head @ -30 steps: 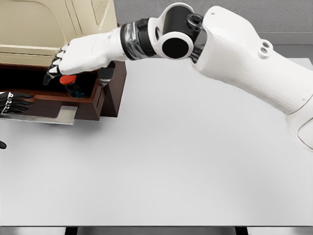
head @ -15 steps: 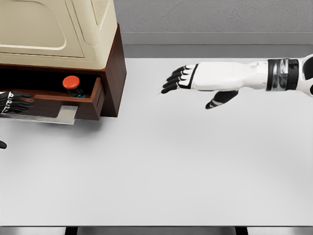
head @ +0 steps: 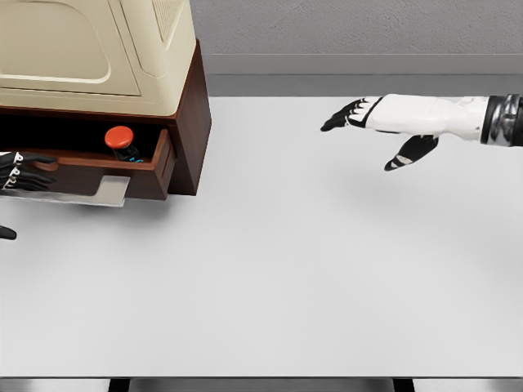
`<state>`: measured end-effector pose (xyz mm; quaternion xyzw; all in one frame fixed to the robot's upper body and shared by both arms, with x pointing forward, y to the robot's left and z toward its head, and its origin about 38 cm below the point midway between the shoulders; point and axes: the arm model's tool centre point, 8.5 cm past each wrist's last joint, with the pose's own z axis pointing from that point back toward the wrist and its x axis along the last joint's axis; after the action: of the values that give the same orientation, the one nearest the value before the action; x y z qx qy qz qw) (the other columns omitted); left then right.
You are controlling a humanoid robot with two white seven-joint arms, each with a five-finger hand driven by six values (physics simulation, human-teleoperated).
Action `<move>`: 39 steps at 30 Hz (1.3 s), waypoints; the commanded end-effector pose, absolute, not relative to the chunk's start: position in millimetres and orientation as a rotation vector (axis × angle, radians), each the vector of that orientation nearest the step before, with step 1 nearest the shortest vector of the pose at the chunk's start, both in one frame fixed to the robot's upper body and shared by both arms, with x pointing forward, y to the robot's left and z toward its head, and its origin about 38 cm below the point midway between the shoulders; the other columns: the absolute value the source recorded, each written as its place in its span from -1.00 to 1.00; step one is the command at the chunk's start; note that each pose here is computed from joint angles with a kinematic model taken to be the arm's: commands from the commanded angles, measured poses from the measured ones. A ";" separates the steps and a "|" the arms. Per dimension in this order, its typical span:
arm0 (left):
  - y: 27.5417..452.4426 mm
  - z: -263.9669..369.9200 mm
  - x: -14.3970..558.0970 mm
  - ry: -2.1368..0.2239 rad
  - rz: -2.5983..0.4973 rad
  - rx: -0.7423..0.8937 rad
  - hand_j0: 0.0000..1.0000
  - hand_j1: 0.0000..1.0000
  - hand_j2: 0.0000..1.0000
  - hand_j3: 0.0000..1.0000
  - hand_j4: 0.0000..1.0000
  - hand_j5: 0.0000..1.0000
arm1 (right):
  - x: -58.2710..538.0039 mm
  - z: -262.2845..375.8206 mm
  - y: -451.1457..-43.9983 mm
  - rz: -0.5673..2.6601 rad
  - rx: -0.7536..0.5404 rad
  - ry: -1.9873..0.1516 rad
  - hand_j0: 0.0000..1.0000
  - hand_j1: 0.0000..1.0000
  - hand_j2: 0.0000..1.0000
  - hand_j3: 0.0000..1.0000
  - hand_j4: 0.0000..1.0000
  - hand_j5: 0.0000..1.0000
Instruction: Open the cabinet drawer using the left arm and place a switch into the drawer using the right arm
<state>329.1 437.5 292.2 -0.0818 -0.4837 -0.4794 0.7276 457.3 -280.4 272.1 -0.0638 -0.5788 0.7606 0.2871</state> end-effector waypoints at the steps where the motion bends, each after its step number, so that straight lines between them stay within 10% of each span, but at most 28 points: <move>1: 435.2 293.5 328.5 -1.060 -1.053 -0.206 0.75 0.75 0.75 0.75 0.75 0.75 | 458.2 273.8 -282.8 2.018 -0.173 -1.550 1.00 1.00 1.00 1.00 1.00 1.00; 39: 395.8 363.2 351.4 -1.531 -1.058 -0.373 1.00 1.00 1.00 1.00 1.00 1.00 | 454.4 251.9 -271.0 2.009 -0.105 -1.548 1.00 1.00 1.00 1.00 1.00 1.00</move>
<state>349.7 400.0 363.9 -0.1452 -0.6464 -0.4616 0.5899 454.2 -270.8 251.2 -0.0405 -0.5802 0.7581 0.2951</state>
